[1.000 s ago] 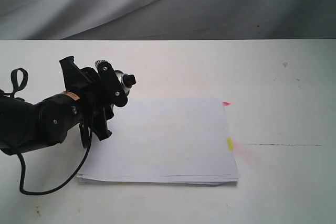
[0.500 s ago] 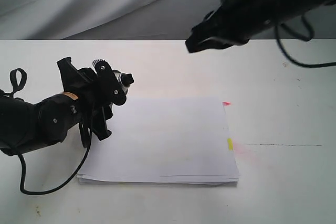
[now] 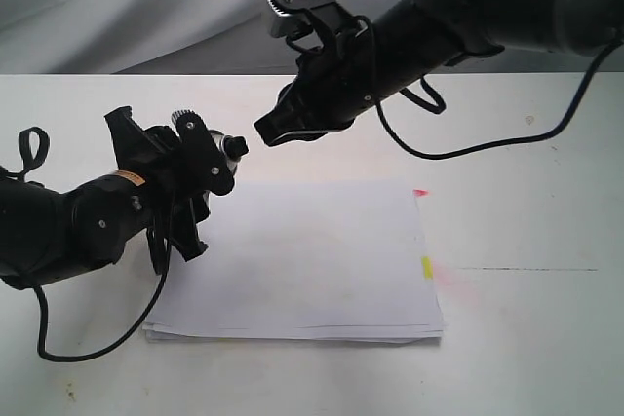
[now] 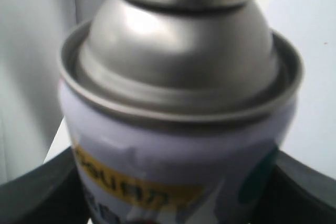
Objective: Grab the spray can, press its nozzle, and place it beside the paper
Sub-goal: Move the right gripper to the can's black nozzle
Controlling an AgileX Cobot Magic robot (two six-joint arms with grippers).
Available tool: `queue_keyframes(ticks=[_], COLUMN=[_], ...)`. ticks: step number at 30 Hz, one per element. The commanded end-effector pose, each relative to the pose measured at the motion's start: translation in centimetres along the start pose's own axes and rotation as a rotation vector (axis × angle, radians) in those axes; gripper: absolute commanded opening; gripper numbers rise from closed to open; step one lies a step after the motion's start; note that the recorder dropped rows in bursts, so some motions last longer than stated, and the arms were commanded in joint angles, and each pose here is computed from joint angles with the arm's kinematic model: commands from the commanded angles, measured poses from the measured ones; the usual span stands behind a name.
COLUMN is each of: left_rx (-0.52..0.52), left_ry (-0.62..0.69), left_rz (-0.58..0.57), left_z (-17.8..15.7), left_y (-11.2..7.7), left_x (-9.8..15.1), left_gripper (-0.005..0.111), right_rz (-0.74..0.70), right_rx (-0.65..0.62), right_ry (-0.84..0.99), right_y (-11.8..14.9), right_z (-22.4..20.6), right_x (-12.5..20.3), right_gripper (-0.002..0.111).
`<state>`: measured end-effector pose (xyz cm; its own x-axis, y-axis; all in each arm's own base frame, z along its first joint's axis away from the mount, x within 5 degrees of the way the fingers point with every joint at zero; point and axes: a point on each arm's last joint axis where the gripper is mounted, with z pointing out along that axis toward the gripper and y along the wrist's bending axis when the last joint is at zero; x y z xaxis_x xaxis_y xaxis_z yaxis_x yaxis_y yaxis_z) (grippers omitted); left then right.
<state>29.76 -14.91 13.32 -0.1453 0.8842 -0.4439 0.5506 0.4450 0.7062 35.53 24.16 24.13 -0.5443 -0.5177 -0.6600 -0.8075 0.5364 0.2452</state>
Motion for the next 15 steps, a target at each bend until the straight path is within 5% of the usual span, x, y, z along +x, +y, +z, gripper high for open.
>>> queue_keyframes(ticks=[1, 15], left_rx=[-0.048, -0.026], left_ry=[-0.020, -0.015], left_rz=[-0.014, -0.015], left_z=[-0.11, -0.10], left_y=[0.69, 0.48], left_x=[-0.49, -0.45], left_gripper=[0.000, 0.000], right_rz=[-0.021, -0.042], right_rx=[0.002, -0.021], right_ry=[-0.009, -0.060], right_y=[-0.39, -0.22], right_z=[1.07, 1.15], right_x=[-0.29, -0.72], right_gripper=[0.000, 0.000])
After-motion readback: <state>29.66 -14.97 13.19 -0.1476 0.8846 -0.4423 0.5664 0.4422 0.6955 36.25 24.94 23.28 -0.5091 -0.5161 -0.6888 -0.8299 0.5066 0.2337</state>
